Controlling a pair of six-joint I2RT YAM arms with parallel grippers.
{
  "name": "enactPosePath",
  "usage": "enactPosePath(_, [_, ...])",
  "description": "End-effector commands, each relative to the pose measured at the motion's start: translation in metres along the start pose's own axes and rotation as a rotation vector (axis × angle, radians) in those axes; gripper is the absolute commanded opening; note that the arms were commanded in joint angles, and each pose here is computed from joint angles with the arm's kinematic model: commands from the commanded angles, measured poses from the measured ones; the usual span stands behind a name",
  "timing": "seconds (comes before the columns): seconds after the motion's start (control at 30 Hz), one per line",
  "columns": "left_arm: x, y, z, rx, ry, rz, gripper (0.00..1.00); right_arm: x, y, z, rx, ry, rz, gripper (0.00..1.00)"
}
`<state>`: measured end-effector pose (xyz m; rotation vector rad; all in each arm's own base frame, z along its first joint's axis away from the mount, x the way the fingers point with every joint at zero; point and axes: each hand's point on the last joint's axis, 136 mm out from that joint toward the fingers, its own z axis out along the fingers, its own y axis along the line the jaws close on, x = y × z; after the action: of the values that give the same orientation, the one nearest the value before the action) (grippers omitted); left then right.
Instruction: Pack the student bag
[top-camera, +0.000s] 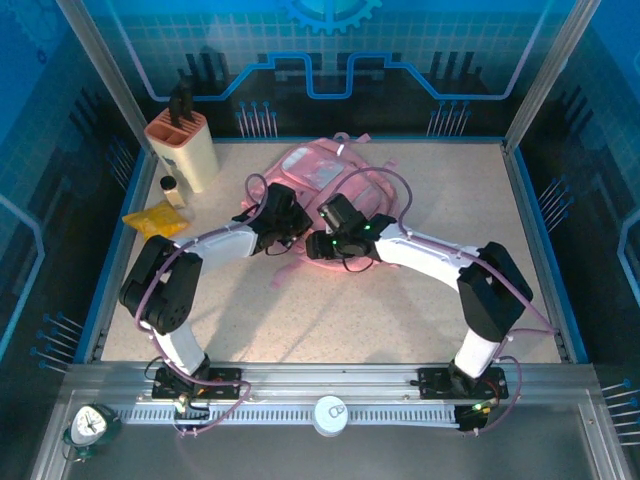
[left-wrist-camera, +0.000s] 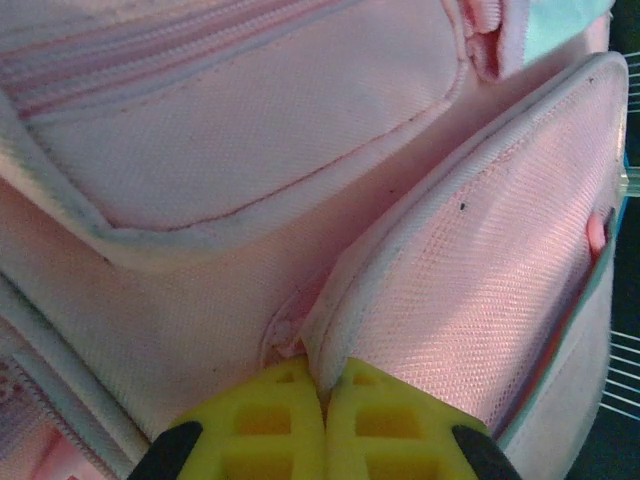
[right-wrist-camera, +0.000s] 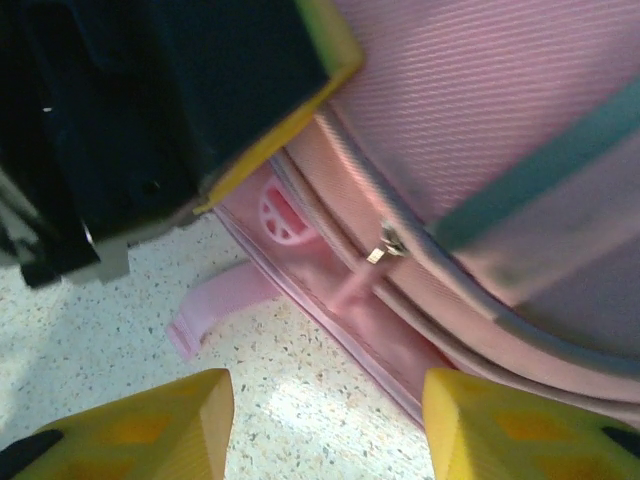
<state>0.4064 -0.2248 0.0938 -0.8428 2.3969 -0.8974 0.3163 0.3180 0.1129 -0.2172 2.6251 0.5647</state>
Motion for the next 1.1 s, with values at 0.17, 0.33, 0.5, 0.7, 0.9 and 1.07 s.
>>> enactPosePath(0.17, [0.012,-0.043,-0.018,0.125,0.021,0.036,0.0,-0.015,-0.02,0.027,0.154,-0.063,0.093,0.41])
enactPosePath(0.33, [0.014,-0.041,-0.016,0.12,0.022,0.037,0.0,-0.02,-0.03,0.037,0.214,-0.094,0.08,0.3])
enactPosePath(0.5, [0.013,-0.037,-0.015,0.104,0.016,0.047,0.0,-0.016,-0.048,0.035,0.309,-0.093,0.049,0.1])
enactPosePath(0.7, [-0.002,-0.022,-0.02,0.039,-0.04,0.068,0.0,0.002,-0.065,0.018,0.338,-0.079,0.013,0.0])
enactPosePath(0.9, [-0.031,-0.007,-0.028,-0.007,-0.043,0.145,0.0,0.021,-0.109,-0.014,0.443,-0.072,-0.044,0.0])
enactPosePath(1.07, [-0.055,0.009,-0.032,-0.054,-0.035,0.194,0.0,0.023,-0.139,-0.026,0.445,-0.048,-0.038,0.0])
